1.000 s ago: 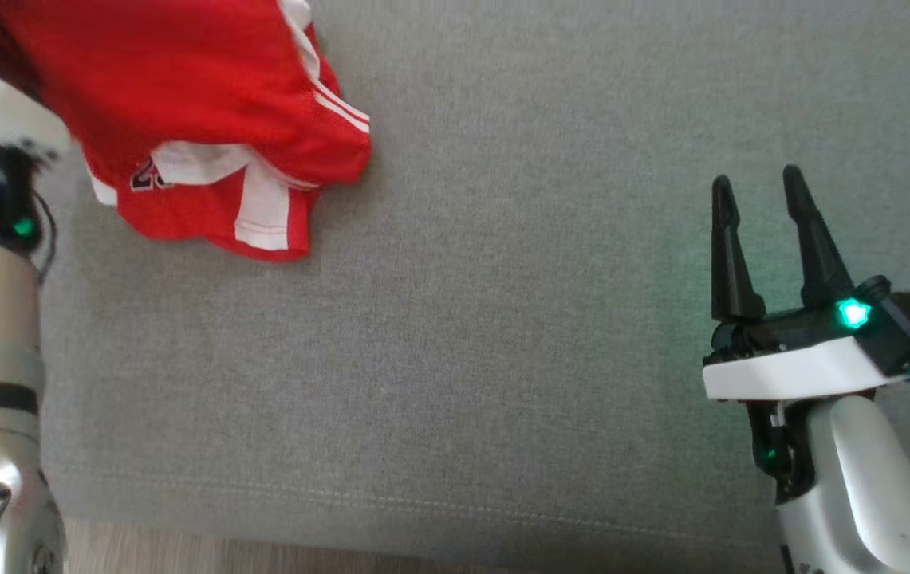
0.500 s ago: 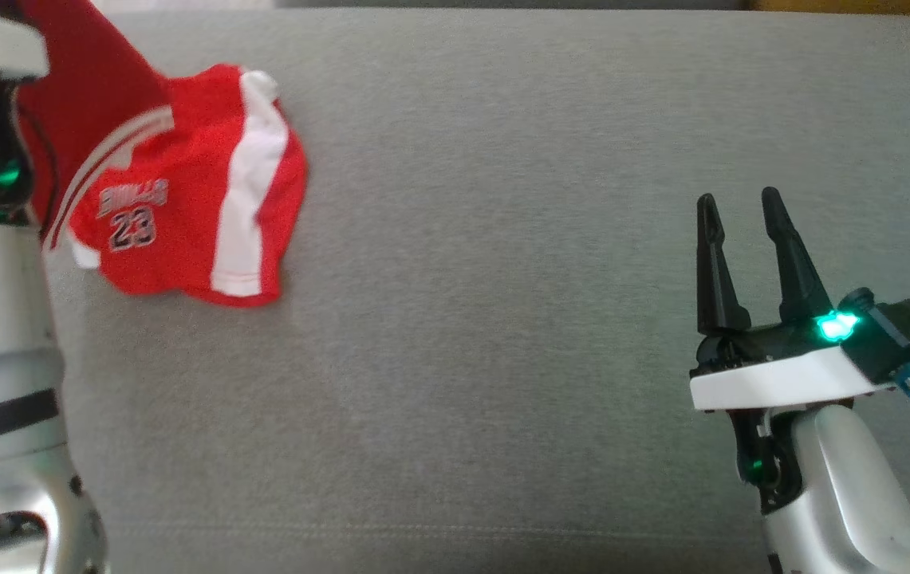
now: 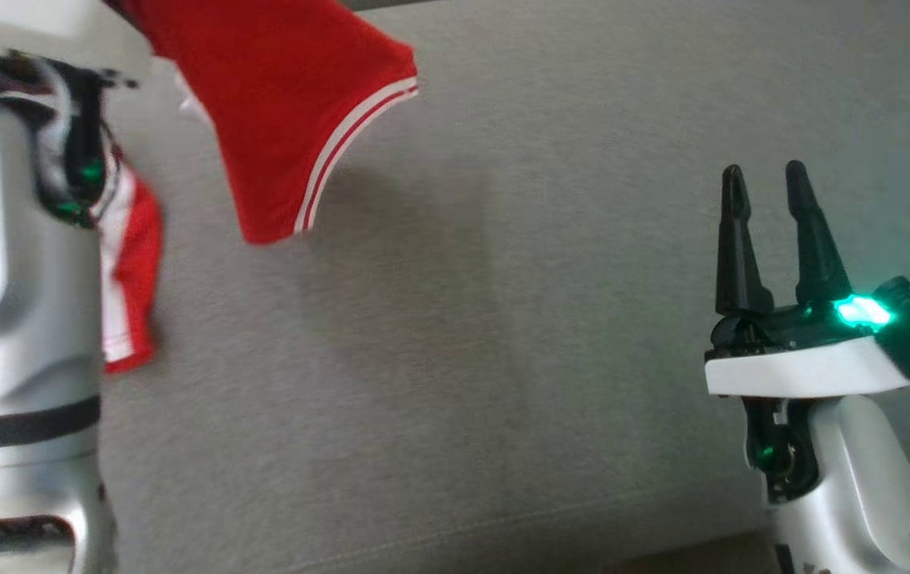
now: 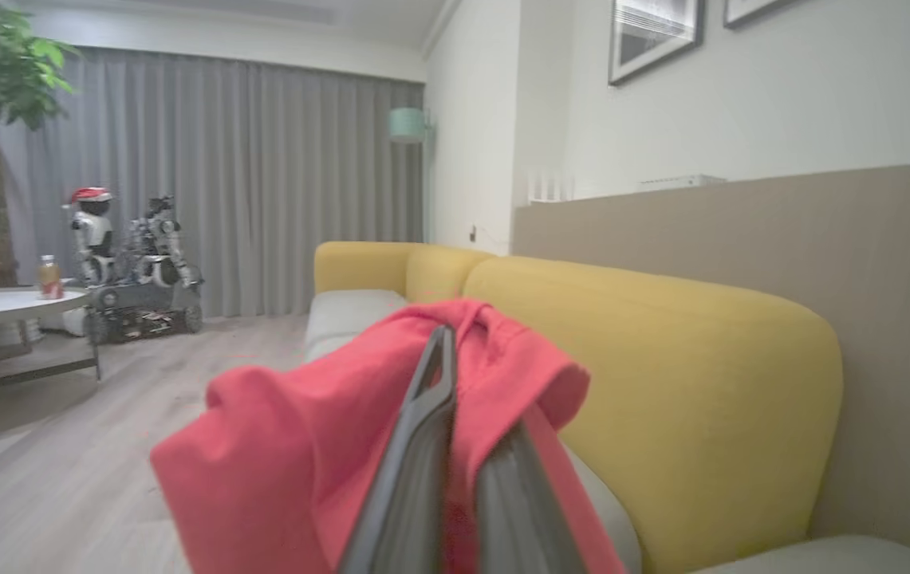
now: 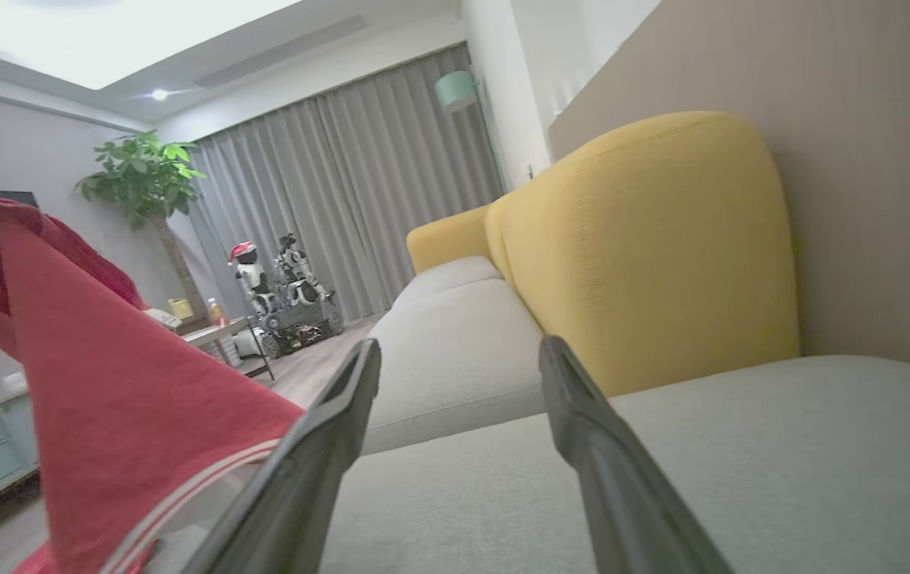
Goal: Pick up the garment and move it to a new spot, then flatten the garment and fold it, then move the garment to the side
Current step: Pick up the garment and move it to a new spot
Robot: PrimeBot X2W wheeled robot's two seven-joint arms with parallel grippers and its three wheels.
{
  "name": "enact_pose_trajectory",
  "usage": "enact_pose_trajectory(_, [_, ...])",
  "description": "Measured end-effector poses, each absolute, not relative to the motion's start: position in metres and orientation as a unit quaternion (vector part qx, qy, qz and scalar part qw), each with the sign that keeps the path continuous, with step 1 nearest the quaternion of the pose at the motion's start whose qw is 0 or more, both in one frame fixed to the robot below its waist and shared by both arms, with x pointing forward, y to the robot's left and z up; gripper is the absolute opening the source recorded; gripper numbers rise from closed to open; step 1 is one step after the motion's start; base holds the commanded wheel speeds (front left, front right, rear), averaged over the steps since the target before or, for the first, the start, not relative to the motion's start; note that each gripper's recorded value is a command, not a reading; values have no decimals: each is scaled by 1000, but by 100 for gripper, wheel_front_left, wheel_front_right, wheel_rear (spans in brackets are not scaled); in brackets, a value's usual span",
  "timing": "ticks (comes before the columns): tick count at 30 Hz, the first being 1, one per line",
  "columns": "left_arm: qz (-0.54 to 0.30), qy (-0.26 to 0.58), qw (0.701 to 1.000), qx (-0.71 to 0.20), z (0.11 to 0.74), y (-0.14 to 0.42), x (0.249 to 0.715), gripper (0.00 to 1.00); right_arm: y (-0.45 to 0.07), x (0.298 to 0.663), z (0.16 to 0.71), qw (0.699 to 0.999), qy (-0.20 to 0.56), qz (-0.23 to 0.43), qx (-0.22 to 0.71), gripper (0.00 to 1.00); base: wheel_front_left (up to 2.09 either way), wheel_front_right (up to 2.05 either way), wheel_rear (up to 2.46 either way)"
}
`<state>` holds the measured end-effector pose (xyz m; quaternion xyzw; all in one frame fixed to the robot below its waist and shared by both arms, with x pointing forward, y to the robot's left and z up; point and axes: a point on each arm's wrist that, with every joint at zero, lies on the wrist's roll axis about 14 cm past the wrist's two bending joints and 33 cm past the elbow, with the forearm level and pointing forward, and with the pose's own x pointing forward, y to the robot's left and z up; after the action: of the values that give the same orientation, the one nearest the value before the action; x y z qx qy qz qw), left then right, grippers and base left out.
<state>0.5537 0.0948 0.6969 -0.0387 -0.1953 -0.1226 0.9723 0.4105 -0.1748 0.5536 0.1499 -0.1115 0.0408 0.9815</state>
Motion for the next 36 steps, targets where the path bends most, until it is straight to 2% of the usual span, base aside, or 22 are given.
enact_pose_trajectory(6, [-231,-133,962,-59,650,-16,552,0,-211,395,558,982,-122,-10,142,100,0,0,0])
enact_pose_trajectory(7, [-231,-133,962,-59,650,-16,552,0,-211,395,558,982,-122,-10,142,100,0,0,0])
enact_pose_trajectory(12, [-350,-77,931,-76,609,-108,516,0,-252,380,564,979,-136,-70,134,100,0,0,0])
enact_pose_trajectory(13, [-375,-56,921,-92,598,-124,504,3,-259,377,565,978,-139,-81,134,100,0,0,0])
enact_pose_trajectory(14, [-395,-33,912,-108,586,-139,490,66,-264,375,566,977,-141,-89,132,100,0,0,0])
enact_pose_trajectory(15, [-419,-11,901,-112,573,-155,473,100,-268,373,568,977,-144,-95,129,100,0,0,0])
enact_pose_trajectory(19, [-479,53,866,-133,542,-191,418,100,-276,371,570,975,-147,-105,128,100,0,0,0])
enact_pose_trajectory(24, [-445,44,882,-146,549,-180,435,100,-267,379,567,976,-145,-92,134,100,0,0,0])
enact_pose_trajectory(30, [-402,32,908,-113,547,-146,462,100,-244,396,565,979,-141,-57,138,100,0,0,0])
enact_pose_trajectory(36, [-437,83,893,-66,523,-130,442,100,-216,411,566,980,-139,-15,139,100,0,0,0])
